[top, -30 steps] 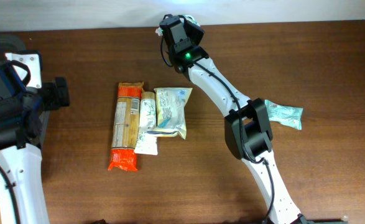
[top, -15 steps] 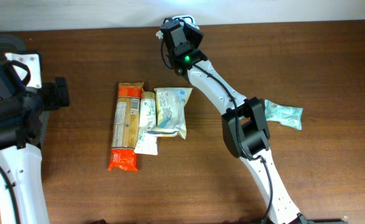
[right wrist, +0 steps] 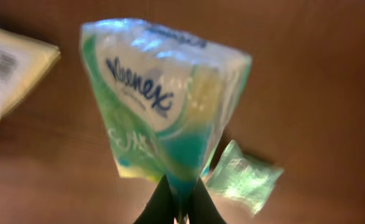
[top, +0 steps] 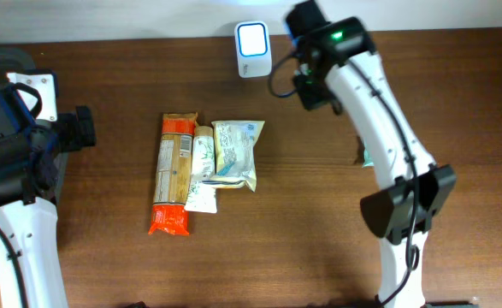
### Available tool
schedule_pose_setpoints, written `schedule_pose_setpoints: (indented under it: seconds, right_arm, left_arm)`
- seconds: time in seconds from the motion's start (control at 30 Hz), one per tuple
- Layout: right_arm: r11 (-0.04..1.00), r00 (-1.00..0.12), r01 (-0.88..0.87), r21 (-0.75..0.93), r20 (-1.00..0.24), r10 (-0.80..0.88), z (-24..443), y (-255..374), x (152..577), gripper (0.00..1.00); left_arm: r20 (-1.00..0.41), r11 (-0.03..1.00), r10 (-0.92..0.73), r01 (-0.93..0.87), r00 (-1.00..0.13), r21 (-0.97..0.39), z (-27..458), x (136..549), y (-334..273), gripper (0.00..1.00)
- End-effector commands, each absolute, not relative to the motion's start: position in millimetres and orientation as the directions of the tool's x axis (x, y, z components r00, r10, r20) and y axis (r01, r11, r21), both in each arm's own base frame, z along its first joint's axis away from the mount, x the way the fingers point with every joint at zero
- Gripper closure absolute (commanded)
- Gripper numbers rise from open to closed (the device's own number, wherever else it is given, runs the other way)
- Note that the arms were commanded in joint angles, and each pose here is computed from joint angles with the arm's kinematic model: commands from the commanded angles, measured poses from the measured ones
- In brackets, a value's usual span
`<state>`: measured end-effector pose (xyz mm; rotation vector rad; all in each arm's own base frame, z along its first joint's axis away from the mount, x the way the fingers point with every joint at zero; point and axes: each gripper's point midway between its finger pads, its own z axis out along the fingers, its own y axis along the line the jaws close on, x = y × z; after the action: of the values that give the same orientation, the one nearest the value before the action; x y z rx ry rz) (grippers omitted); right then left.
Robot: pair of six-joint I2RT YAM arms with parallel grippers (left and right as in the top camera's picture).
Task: Scan the item barcode
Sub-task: 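Place the small green box beside the mint-green packet on the right, then reach the right gripper to the white-yellow bag and grasp it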
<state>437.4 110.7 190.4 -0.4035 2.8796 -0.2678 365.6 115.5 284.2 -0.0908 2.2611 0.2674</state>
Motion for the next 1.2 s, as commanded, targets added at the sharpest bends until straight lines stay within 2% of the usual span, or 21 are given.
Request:
schedule_pose_setpoints:
  seconds: [0.0, 0.13, 0.3, 0.4, 0.57, 0.63, 0.77, 0.8, 0.83, 0.9, 0.97, 1.03, 1.17]
  right_arm:
    - [0.998, -0.998, -0.057, -0.015, -0.02, -0.057, 135, 83, 423, 0.96]
    - [0.99, -0.985, 0.143, -0.006, 0.101, 0.142, 77, 15, 408, 0.96]
    - [0.948, -0.951, 0.305, 0.093, 0.089, 0.298, 46, -35, 413, 0.96]
    - [0.926, -0.93, 0.365, 0.092, 0.079, 0.359, 45, -57, 413, 0.73]
    - [0.891, -0.896, 0.443, 0.098, 0.087, 0.435, 45, -78, 409, 0.61]
    - [0.904, -0.909, 0.413, 0.108, 0.11, 0.402, 55, -73, 405, 0.6]
    - [0.949, -0.958, 0.281, 0.14, 0.095, 0.269, 96, -35, 413, 0.59]
    - [0.955, -0.967, 0.252, 0.156, 0.084, 0.241, 104, -21, 417, 0.55]
    - [0.96, -0.977, 0.212, 0.182, 0.07, 0.202, 110, -1, 422, 0.46]
    - [0.948, -0.986, 0.162, 0.273, 0.076, 0.147, 112, 38, 423, 0.41]
    - [0.908, -0.998, 0.04, 0.417, 0.062, 0.016, 112, 106, 422, 0.41]
    - [0.894, -0.995, -0.078, 0.441, 0.022, -0.098, 111, 158, 417, 0.47]
    - [0.834, -0.958, -0.275, 0.477, -0.062, -0.281, 115, 247, 396, 0.52]
  left_arm:
    - [-0.768, 0.975, 0.04, -0.142, -0.64, 0.169, 289, 366, 116, 0.01]
    - [-0.768, 0.975, 0.04, -0.142, -0.64, 0.169, 289, 366, 116, 0.01]
    - [-0.768, 0.975, 0.04, -0.142, -0.64, 0.169, 289, 366, 116, 0.01]
    - [-0.768, 0.975, 0.04, -0.142, -0.64, 0.169, 289, 366, 116, 0.01]
    - [-0.768, 0.975, 0.04, -0.142, -0.64, 0.169, 289, 366, 116, 0.01]
    - [-0.767, 0.975, 0.04, -0.142, -0.64, 0.169, 289, 366, 116, 0.01]
    - [-0.767, 0.975, 0.04, -0.142, -0.64, 0.169, 289, 366, 116, 0.01]
    - [-0.767, 0.975, 0.04, -0.142, -0.64, 0.169, 289, 366, 116, 0.01]
    - [-0.768, 0.975, 0.04, -0.142, -0.64, 0.169, 289, 366, 116, 0.01]
    - [-0.768, 0.975, 0.04, -0.142, -0.64, 0.169, 289, 366, 116, 0.01]
    - [-0.768, 0.975, 0.04, -0.142, -0.64, 0.169, 289, 366, 116, 0.01]
    - [-0.767, 0.975, 0.04, -0.142, -0.64, 0.169, 289, 366, 116, 0.01]
    - [-0.768, 0.975, 0.04, -0.142, -0.64, 0.169, 289, 366, 116, 0.01]
